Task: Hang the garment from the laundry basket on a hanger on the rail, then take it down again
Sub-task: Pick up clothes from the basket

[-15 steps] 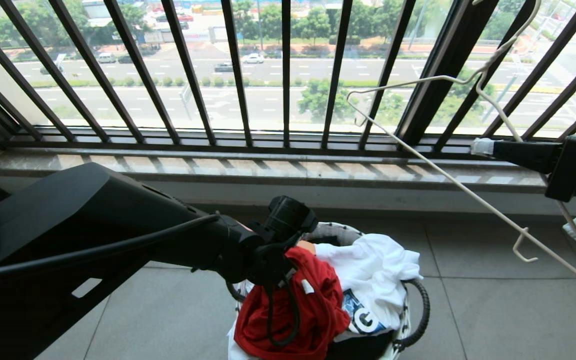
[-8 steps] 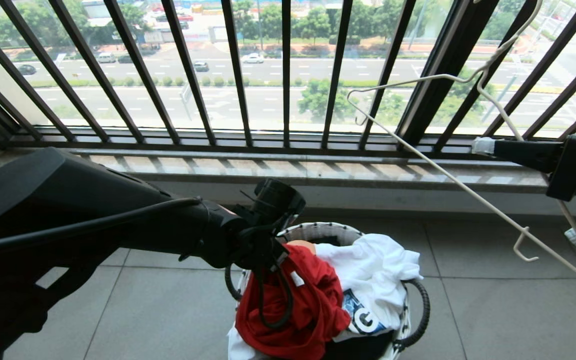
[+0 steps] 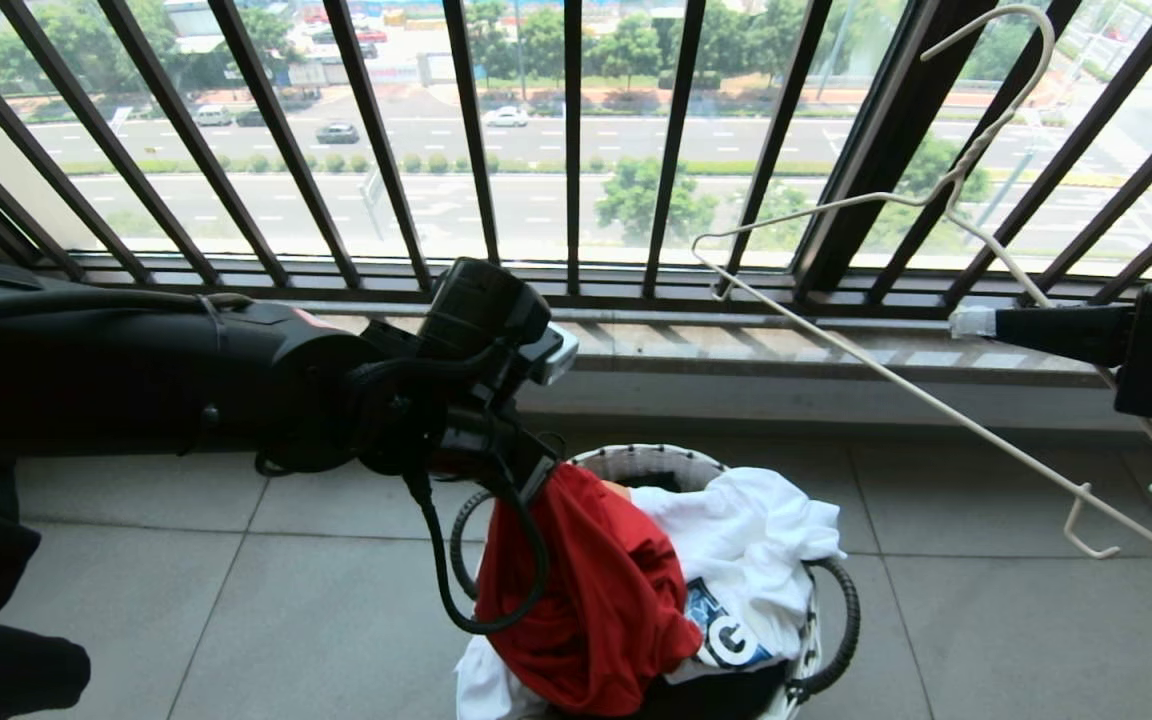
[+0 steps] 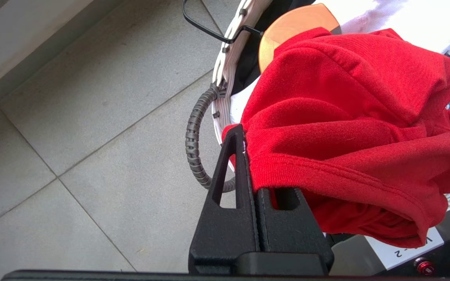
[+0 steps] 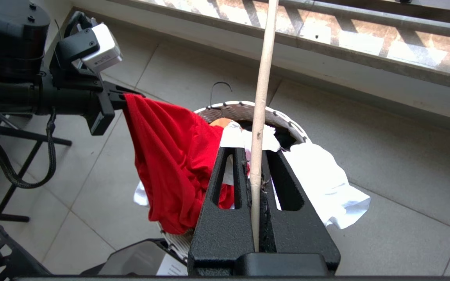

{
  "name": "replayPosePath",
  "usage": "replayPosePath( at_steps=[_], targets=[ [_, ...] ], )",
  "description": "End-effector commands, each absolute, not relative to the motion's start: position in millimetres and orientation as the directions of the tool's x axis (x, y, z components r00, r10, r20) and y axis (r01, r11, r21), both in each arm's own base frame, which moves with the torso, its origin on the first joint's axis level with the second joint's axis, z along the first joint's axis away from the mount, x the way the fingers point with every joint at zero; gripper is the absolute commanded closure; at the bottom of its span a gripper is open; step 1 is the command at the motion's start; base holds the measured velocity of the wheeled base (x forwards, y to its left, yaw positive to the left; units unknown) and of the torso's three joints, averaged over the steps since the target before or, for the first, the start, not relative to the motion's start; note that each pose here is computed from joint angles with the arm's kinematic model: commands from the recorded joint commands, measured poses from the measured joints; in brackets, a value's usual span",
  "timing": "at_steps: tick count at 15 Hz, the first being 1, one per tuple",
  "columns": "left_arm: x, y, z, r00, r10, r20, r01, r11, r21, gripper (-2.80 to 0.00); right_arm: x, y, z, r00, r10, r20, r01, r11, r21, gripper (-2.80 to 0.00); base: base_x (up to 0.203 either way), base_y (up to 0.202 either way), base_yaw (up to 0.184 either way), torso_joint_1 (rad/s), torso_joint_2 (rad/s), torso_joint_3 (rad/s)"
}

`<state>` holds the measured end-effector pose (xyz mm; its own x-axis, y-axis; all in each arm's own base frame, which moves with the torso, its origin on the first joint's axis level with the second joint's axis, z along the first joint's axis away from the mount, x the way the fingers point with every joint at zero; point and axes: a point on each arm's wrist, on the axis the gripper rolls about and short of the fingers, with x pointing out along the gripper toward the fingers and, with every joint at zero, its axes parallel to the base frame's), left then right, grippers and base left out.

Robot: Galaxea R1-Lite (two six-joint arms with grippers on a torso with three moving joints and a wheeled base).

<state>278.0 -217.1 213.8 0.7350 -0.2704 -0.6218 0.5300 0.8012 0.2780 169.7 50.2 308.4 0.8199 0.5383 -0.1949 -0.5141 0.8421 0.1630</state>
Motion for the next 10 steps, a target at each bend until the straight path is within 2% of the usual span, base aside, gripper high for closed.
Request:
replayPosePath(
  at_steps=[1,4,10],
  targets=[
    [279,-213,227,0.753,-0.285,-0.593,0.515,0.816,0.263,0.00,172,51,308,0.797,0.537,-0.275,-0.504,0.843,0.187,0.00,0.000,0.000,0.000,0.000,0.00,0.000],
    [282,-210,238,0.755,-0.325,-0.569,0.505,0.842,0.188,0.00,171,51,306,0.782,0.540,-0.311,-0.507,0.842,0.187,0.00,0.000,0.000,0.000,0.000,0.00,0.000],
    [280,-206,243,0.715,-0.412,-0.565,0.569,0.812,0.129,0.00,172,51,307,0.785,0.541,-0.303,-0.508,0.841,0.186,0.00,0.000,0.000,0.000,0.000,0.00,0.000]
  ],
)
